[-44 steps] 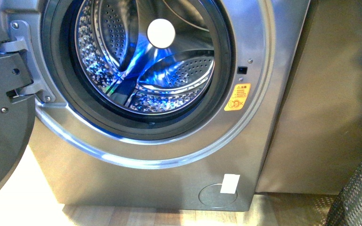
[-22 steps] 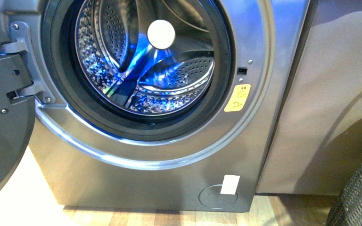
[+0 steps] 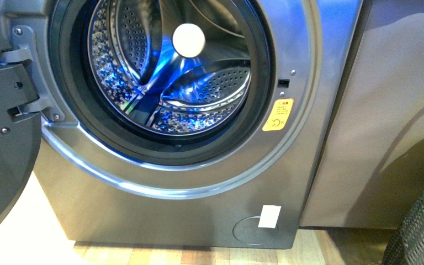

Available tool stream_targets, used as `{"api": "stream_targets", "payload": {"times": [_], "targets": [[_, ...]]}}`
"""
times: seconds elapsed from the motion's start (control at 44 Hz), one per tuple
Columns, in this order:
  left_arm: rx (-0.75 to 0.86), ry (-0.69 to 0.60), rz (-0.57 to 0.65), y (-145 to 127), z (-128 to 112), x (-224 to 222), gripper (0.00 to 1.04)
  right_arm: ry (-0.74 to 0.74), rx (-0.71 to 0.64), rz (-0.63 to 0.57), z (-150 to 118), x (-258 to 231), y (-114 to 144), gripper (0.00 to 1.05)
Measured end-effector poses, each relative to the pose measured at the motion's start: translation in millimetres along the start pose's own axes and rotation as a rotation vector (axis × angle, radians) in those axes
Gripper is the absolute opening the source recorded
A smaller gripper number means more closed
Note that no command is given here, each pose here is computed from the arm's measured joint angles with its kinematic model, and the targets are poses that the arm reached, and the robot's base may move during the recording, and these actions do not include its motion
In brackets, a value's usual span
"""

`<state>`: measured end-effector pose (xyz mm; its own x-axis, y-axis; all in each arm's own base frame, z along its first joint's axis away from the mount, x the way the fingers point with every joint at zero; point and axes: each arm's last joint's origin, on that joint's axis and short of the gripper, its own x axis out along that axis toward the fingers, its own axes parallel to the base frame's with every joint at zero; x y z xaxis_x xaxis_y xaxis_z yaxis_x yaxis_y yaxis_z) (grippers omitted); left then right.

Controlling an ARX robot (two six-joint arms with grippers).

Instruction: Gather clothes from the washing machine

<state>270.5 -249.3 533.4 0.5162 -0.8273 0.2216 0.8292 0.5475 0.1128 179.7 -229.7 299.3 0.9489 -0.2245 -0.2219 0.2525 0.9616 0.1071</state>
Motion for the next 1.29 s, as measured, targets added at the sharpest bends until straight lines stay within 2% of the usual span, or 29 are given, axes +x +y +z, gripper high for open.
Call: {"api": "stream_targets", "payload": {"times": [0.182, 0.409, 0.59, 0.976, 1.09, 1.294], "targets": [[0.0, 0.0, 0.0, 0.0, 0.0, 0.0, 0.98, 0.118, -0.14, 0.007, -25.8, 19.5, 11.4, 0.05], [0.0, -0.001, 0.0, 0.0, 0.2, 0.0, 0.98, 0.335, -0.452, 0.055, -56.8, 53.8, 34.1, 0.06], [0.0, -0.001, 0.0, 0.0, 0.2, 0.0, 0.98, 0.423, -0.638, 0.058, -61.4, 72.3, 35.3, 0.38], [0.0, -0.001, 0.0, 0.0, 0.2, 0.0, 0.98, 0.529, -0.785, 0.087, -65.9, 90.4, 29.0, 0.98], [0.0, -0.001, 0.0, 0.0, 0.2, 0.0, 0.98, 0.527, -0.844, 0.067, -62.8, 90.3, 25.0, 0.97], [0.0, -0.001, 0.0, 0.0, 0.2, 0.0, 0.98, 0.46, -1.115, -0.088, -53.7, 89.9, 9.3, 0.97]]}}
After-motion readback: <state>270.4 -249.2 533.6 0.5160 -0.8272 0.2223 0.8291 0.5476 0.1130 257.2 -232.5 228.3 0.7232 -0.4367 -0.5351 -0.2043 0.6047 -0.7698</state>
